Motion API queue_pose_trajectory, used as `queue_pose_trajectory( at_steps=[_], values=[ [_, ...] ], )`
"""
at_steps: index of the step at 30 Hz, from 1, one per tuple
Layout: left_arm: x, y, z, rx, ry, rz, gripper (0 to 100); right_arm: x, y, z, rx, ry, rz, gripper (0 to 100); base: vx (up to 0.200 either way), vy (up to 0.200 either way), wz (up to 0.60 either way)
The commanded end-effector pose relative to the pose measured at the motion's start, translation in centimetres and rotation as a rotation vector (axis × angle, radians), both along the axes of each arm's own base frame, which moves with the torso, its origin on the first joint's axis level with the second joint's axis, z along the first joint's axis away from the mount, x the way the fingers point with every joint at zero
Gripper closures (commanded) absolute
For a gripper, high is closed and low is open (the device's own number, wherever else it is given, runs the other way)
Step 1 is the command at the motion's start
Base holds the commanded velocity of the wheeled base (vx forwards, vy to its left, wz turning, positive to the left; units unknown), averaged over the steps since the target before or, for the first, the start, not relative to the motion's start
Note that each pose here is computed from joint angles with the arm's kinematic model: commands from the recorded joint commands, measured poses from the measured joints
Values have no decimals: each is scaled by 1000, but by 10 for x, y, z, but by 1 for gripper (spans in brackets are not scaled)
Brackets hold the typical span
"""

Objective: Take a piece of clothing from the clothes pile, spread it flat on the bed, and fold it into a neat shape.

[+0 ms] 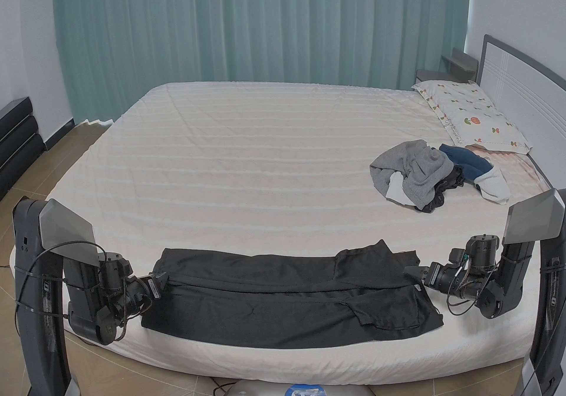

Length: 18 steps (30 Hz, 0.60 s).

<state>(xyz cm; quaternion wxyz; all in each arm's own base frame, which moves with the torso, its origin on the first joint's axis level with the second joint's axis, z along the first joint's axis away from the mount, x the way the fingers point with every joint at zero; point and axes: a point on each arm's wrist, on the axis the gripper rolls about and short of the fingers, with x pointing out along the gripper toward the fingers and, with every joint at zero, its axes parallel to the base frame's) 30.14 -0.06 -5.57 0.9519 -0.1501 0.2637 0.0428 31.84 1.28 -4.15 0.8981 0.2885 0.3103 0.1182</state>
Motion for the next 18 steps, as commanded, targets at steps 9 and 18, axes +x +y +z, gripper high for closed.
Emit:
queue_pose_trajectory(
  at_steps=[9,18],
  values=[
    [13,10,47,-124,-180,81,0,18,-12,29,94,-60,-92,0,0,0,0],
    [62,1,52,-305,-159,135,0,52,-6,35,231,63,-168,0,0,0,0]
  ],
)
